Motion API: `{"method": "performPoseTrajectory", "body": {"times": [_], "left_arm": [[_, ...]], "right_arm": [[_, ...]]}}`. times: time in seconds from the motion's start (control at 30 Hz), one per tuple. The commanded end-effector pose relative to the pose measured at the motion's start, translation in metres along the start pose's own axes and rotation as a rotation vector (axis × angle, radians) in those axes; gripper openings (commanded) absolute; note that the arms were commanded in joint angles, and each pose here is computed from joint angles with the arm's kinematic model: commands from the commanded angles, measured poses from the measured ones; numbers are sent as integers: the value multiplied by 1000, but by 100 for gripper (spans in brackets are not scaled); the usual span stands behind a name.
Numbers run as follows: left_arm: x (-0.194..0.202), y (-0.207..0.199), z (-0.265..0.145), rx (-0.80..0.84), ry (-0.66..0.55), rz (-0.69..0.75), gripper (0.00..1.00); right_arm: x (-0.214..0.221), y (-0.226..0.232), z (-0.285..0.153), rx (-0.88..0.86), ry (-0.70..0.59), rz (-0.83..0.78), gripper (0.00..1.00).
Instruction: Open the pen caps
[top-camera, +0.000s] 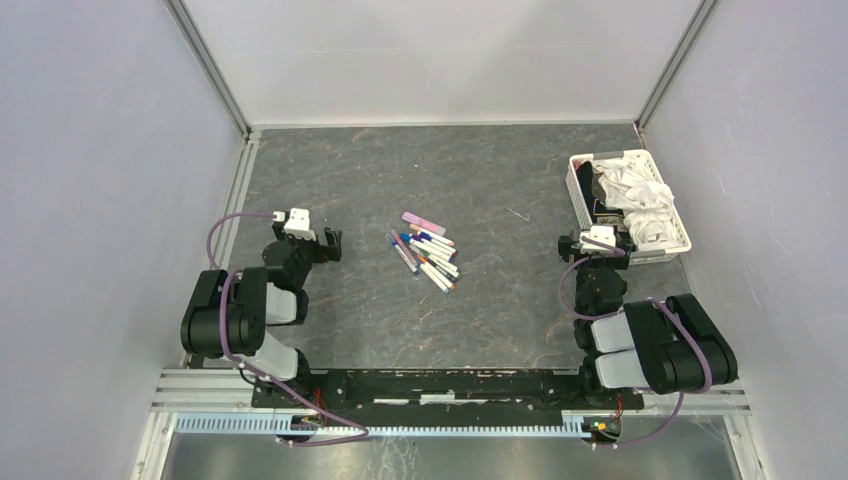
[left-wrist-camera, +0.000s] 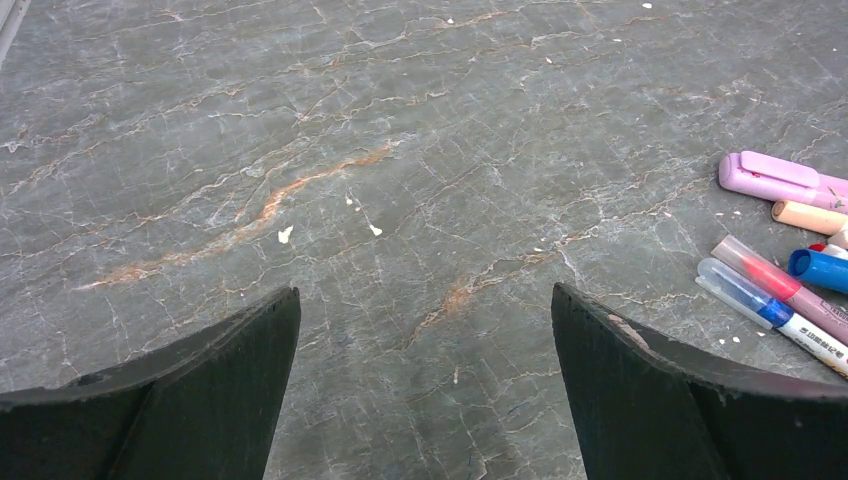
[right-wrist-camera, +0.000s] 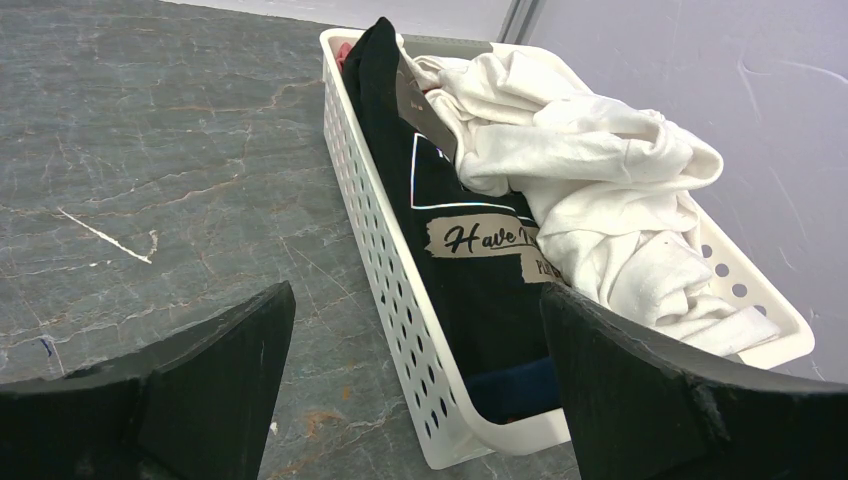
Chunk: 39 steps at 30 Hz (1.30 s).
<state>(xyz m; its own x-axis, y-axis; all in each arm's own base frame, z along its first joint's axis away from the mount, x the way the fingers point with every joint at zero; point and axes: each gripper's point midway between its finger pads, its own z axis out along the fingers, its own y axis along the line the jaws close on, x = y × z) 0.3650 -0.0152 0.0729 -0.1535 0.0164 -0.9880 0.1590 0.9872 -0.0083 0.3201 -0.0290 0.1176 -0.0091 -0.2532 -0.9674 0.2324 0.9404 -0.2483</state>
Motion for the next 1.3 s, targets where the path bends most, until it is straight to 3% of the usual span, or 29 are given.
{"method": "performPoseTrajectory", "body": {"times": [0.0, 0.57, 0.73, 1.1, 1.27], "left_arm": [[-20, 1, 6, -9, -66, -18, 100], [-32, 4, 7, -11, -71, -29, 100], [-52, -1, 31, 91, 171, -10, 100], [-102, -5, 17, 146, 287, 13, 100], [-127, -14, 13, 228, 316, -2, 100]], "right_arm": [[31, -6, -29, -5, 76, -16, 98], [26, -7, -30, -5, 63, -10, 98], [20, 10, -8, -54, 155, -37, 98], [-69, 14, 5, -95, 91, 162, 98], [-120, 7, 15, -18, 112, 488, 98]]}}
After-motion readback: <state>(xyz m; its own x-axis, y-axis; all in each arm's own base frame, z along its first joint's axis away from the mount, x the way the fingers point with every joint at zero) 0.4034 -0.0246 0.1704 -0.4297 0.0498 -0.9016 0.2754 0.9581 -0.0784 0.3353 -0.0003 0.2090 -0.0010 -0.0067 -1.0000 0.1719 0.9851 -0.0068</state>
